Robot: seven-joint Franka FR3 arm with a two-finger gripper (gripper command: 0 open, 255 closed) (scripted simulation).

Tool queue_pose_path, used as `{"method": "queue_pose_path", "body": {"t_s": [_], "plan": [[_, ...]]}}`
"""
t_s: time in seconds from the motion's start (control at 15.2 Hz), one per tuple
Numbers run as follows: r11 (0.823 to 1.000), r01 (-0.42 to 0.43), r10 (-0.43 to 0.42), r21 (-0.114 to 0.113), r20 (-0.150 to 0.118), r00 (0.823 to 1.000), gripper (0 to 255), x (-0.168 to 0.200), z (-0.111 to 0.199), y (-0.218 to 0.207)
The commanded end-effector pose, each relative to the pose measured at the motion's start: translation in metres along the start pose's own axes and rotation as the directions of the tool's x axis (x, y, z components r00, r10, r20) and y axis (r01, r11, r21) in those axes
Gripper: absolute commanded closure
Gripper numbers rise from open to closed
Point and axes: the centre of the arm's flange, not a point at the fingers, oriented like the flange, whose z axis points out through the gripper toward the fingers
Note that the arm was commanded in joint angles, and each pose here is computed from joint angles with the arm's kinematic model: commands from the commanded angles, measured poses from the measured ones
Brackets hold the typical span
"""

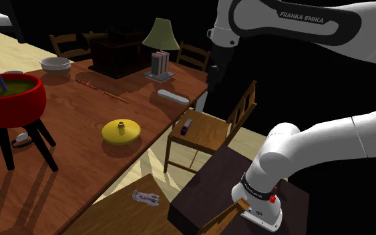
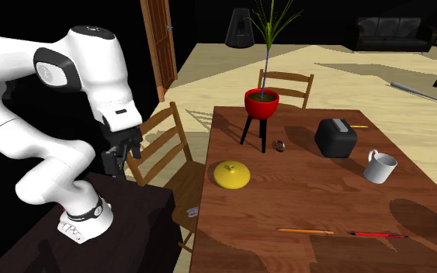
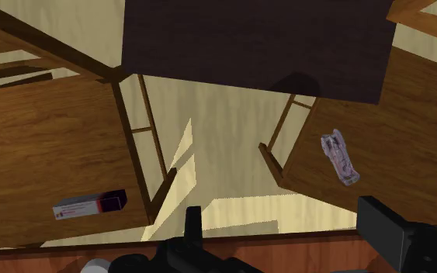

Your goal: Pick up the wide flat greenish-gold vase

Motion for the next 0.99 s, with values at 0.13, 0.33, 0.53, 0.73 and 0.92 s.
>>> {"method": "queue_pose_path", "body": {"t_s": [0.13,0.33,0.53,0.73,0.92], "plan": [[1.000,-0.008,0.008,0.006,0.004,1.000,0,0.019,0.008,-0.016],[1.000,-0.021,0.020,0.016,0.009,1.000,0,0.048,0.021,-0.039],[0.999,-0.033,0.033,0.025,0.015,0.999,0,0.078,0.034,-0.062],[0.998,-0.046,0.045,0.034,0.021,0.999,0,0.107,0.046,-0.085],[0.997,-0.058,0.057,0.043,0.027,0.998,0,0.137,0.059,-0.107]]}}
